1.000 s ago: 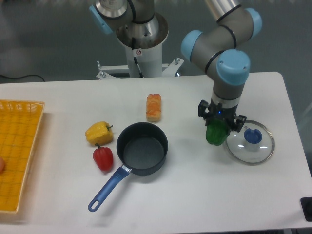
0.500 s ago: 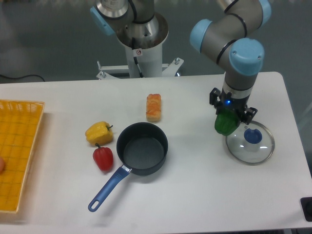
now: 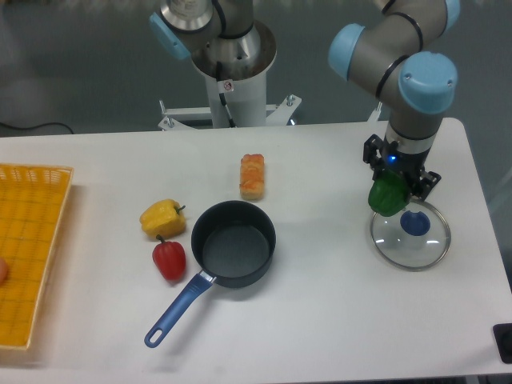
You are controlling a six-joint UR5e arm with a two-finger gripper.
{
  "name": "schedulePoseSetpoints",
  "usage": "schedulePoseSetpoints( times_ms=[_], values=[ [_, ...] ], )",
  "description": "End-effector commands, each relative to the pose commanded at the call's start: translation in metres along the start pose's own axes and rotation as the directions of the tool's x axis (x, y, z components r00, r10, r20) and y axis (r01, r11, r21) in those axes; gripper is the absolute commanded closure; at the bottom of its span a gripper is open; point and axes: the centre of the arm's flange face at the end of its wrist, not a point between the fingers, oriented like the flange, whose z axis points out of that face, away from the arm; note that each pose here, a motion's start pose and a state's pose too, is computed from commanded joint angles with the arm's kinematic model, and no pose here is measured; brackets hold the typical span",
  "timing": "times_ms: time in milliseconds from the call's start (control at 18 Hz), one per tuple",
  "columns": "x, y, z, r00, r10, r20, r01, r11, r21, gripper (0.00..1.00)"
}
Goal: Pick up the green chilies
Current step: 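Carry the held green pepper up toward the glass lid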
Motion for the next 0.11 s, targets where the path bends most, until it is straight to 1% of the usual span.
schedulePoseSetpoints(
  times_ms=[111],
  values=[
    [-0.0004,0.0027,0.0003,1.0,-0.004,-0.002,0.004,1.0,0.001,0.34]
  ],
)
